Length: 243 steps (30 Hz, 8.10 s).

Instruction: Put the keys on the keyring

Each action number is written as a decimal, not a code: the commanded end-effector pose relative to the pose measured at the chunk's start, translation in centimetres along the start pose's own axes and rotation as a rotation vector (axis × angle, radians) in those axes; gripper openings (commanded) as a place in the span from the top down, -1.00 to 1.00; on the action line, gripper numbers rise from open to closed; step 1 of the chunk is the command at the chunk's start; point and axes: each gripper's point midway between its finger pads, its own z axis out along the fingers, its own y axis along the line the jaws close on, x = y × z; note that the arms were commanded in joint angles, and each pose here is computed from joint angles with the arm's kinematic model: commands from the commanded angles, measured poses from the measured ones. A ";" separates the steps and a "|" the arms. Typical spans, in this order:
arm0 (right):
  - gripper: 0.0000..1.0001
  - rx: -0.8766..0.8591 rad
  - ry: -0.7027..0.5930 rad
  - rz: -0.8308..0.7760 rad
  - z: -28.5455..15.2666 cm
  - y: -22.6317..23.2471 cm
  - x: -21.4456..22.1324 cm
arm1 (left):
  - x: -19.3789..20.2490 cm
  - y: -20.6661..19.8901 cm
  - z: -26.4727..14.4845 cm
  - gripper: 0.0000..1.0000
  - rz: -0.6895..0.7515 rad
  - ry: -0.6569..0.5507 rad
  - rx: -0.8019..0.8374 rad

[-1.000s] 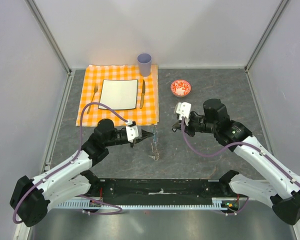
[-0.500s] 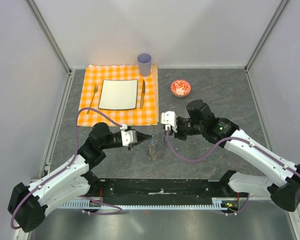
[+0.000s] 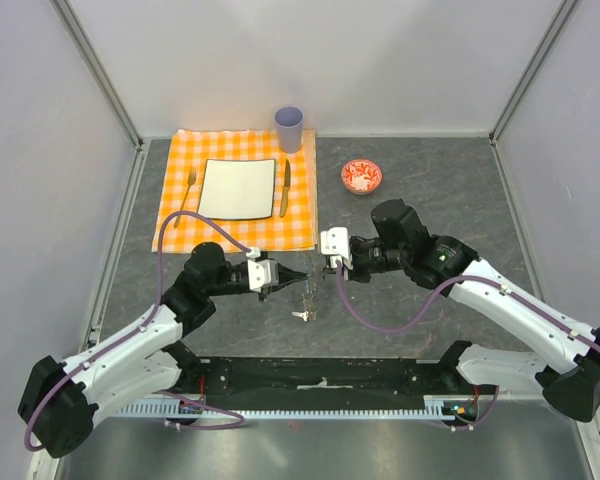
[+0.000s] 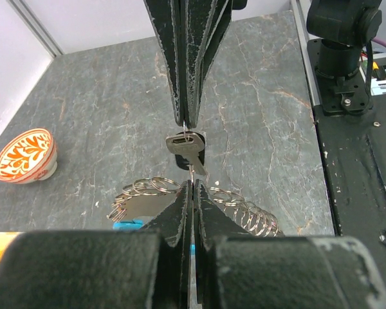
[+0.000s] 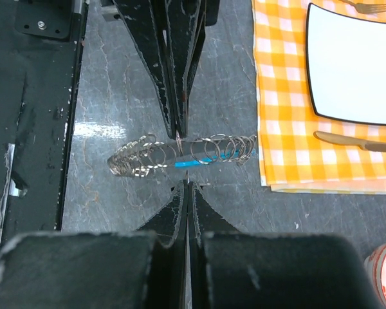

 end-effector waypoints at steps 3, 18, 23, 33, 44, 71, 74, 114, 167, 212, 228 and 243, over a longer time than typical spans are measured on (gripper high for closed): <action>1.00 -0.022 -0.078 -0.072 -0.2 -0.1 -2.8 | -2.8 0.6 0.4 0.96 0.052 -0.083 0.002; 1.00 -0.011 -0.052 -0.083 0.3 -0.2 -2.2 | -2.9 0.5 0.4 0.96 0.046 -0.088 0.005; 1.00 -0.009 -0.053 -0.087 0.3 -0.2 -2.3 | -3.0 0.5 0.4 0.96 0.045 -0.092 0.009; 1.00 -0.015 -0.056 -0.095 0.5 0.0 -2.4 | -3.0 0.5 0.5 0.96 0.038 -0.092 0.011; 1.00 -0.006 -0.060 -0.101 0.6 -0.3 -2.6 | -2.9 0.3 0.6 0.96 0.032 -0.090 0.021; 1.00 -0.021 -0.064 -0.101 0.9 0.0 -2.5 | -3.2 0.2 0.5 0.96 0.030 -0.098 0.029; 1.00 -0.026 -0.068 -0.103 0.9 0.1 -2.7 | -3.2 0.3 0.5 0.96 0.031 -0.099 0.027; 1.00 -0.072 -0.118 -0.083 1.9 0.9 -3.4 | -3.8 0.0 0.5 0.96 0.025 -0.129 0.034; 1.00 -0.016 -0.093 -0.129 1.5 0.6 -3.8 | -3.0 2.6 1.6 0.96 -0.165 0.019 -0.054; 0.97 0.037 -0.223 0.013 2.1 2.1 -2.6 | -6.1 3.9 -1.6 0.97 -0.209 -0.350 -0.313; 0.26 0.189 -0.300 0.167 -0.6 -2.5 -4.6 | -6.2 2.8 -1.9 0.96 -0.151 -0.362 -0.274; 0.42 -0.001 -0.445 0.198 -0.1 -2.4 -6.0 | -6.6 1.9 -1.7 0.96 -0.124 -0.375 -0.222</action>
